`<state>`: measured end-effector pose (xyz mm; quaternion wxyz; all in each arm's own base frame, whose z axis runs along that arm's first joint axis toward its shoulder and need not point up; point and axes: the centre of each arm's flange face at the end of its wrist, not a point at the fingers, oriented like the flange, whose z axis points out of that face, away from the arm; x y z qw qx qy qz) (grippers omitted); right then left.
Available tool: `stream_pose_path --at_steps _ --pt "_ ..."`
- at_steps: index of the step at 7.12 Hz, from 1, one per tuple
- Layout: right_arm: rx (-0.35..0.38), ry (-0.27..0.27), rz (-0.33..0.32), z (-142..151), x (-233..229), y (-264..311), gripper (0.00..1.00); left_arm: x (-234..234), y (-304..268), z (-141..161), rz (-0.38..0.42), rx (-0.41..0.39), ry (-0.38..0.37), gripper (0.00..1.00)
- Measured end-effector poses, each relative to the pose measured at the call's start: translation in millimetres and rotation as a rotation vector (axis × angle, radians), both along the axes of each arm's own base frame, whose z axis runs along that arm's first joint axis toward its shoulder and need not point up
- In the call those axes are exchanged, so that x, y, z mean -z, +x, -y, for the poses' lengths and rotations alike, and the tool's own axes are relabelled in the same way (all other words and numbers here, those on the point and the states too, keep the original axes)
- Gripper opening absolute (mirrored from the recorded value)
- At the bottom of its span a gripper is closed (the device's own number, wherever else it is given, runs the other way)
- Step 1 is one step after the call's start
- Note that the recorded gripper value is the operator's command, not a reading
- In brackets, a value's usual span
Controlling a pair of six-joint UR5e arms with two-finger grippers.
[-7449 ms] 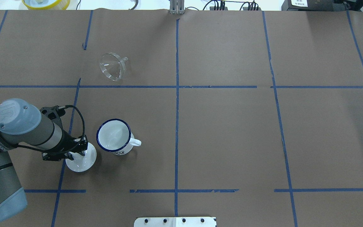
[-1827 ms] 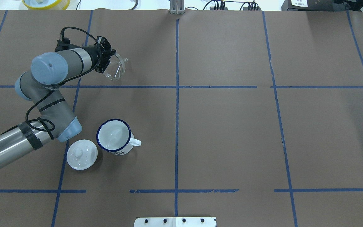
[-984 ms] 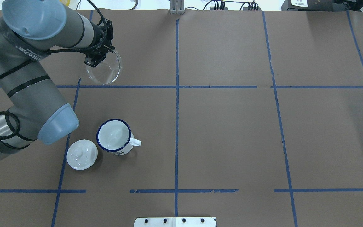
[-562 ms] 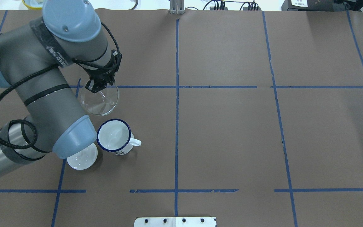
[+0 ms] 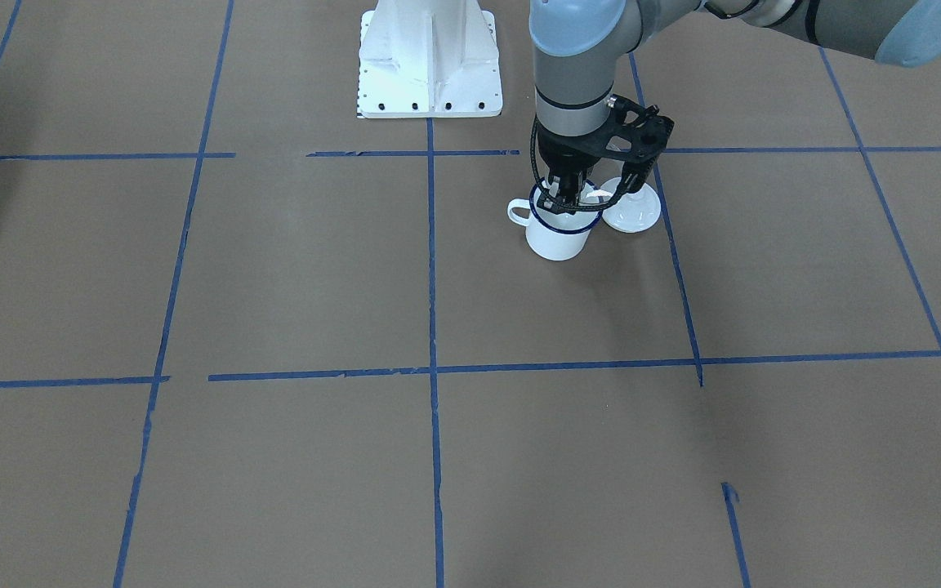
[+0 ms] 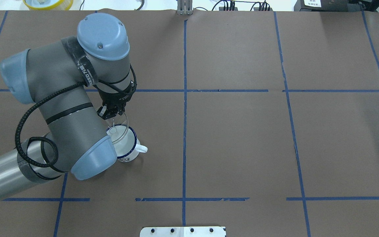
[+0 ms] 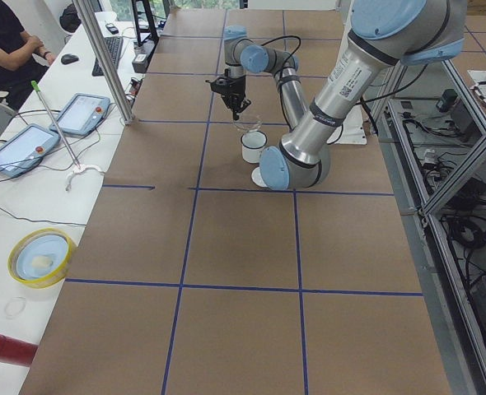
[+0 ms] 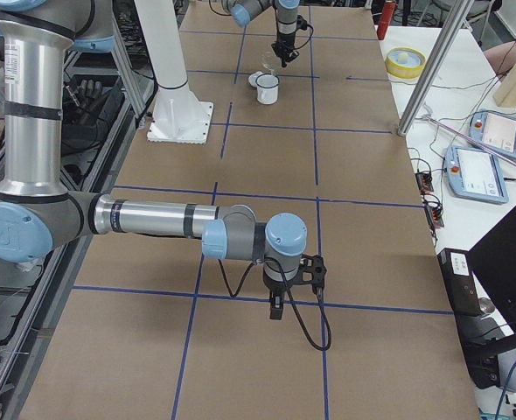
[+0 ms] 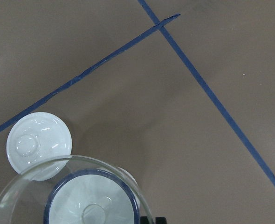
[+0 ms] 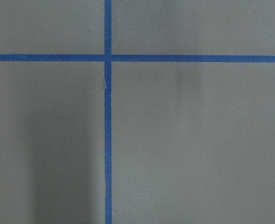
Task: Place funnel on cup
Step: 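Lower the glass funnel into the mug's mouth with the left gripper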
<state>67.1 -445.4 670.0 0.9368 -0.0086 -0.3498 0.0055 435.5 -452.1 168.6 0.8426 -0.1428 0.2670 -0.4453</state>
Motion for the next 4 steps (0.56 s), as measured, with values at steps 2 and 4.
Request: stream_pose_path --at_steps 2,4 --pt "0.000 0.000 0.000 0 0 0 1.00 -8 20 -9 0.017 -0.058 0.005 0.00" --pt "0.000 0.000 0.000 0 0 0 1.00 -14 37 -24 0.023 -0.106 0.010 0.00"
